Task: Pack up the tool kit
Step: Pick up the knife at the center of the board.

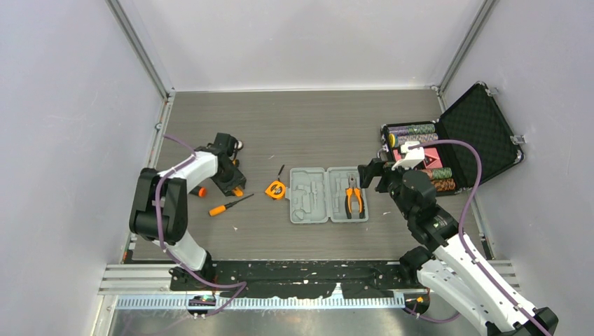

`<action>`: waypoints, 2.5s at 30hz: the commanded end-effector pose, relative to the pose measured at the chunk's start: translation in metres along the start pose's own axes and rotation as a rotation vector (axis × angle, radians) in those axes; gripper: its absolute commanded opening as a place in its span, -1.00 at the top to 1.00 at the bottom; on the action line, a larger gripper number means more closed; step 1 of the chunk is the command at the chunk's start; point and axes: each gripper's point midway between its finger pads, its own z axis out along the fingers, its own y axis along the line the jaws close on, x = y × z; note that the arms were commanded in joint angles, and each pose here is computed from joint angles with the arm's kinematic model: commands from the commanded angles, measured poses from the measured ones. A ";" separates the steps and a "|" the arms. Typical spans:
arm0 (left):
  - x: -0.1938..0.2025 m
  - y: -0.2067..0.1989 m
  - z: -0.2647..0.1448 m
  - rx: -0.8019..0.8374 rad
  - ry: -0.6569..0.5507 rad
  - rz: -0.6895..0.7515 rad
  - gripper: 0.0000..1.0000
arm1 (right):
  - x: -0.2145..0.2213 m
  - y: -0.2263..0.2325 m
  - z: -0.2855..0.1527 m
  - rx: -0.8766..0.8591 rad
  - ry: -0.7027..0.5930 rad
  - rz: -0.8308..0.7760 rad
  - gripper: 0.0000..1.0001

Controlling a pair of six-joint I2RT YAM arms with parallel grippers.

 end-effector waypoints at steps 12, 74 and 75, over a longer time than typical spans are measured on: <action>0.064 -0.019 -0.013 0.050 0.118 0.208 0.62 | -0.018 0.002 -0.002 -0.003 -0.074 0.009 -0.92; 0.009 -0.090 -0.140 0.460 -0.396 0.822 1.00 | -0.011 0.042 0.004 -0.176 0.099 -0.046 -0.91; 0.013 -0.095 -0.151 0.491 -0.436 0.897 1.00 | -0.009 0.045 0.005 -0.192 0.114 -0.048 -0.91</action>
